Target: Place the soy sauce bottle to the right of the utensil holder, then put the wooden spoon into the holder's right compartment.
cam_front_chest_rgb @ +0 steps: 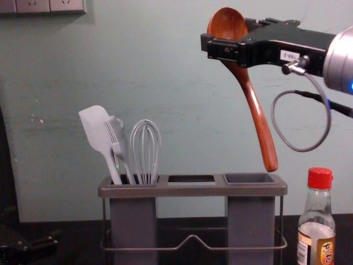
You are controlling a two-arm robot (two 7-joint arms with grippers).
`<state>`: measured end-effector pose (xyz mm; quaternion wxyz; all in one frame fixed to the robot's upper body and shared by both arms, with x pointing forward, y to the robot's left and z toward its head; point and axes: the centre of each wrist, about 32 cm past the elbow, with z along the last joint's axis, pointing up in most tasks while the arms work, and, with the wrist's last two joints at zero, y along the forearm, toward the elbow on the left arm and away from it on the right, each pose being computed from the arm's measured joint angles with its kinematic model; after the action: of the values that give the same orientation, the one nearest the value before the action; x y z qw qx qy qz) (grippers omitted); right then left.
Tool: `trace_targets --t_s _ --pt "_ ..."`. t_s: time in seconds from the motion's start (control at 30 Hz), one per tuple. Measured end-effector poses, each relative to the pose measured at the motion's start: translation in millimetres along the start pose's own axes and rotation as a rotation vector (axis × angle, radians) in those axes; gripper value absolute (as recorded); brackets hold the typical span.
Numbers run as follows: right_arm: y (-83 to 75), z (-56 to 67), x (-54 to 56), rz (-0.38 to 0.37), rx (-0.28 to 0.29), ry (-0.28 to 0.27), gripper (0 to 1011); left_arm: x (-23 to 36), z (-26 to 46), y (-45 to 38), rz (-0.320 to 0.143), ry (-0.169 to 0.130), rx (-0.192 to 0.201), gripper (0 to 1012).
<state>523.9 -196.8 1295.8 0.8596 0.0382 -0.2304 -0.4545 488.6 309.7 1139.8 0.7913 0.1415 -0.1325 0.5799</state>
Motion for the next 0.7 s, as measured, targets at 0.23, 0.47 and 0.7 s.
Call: trace_targets --t_s 0.23,0.47,0.7 --pt "16.2 -10.5 0.6 -0.023 -0.011 -0.004 836 0.0 0.0 0.0 0.000 0.000 0.000 1005" --pt "26.6 -22.9 1.0 -0.023 -0.037 -0.003 837 0.0 0.0 0.0 0.000 0.000 0.000 1005" --pt "29.6 -31.1 0.5 -0.020 -0.055 -0.001 837 0.0 0.0 0.0 0.000 0.000 0.000 1005"
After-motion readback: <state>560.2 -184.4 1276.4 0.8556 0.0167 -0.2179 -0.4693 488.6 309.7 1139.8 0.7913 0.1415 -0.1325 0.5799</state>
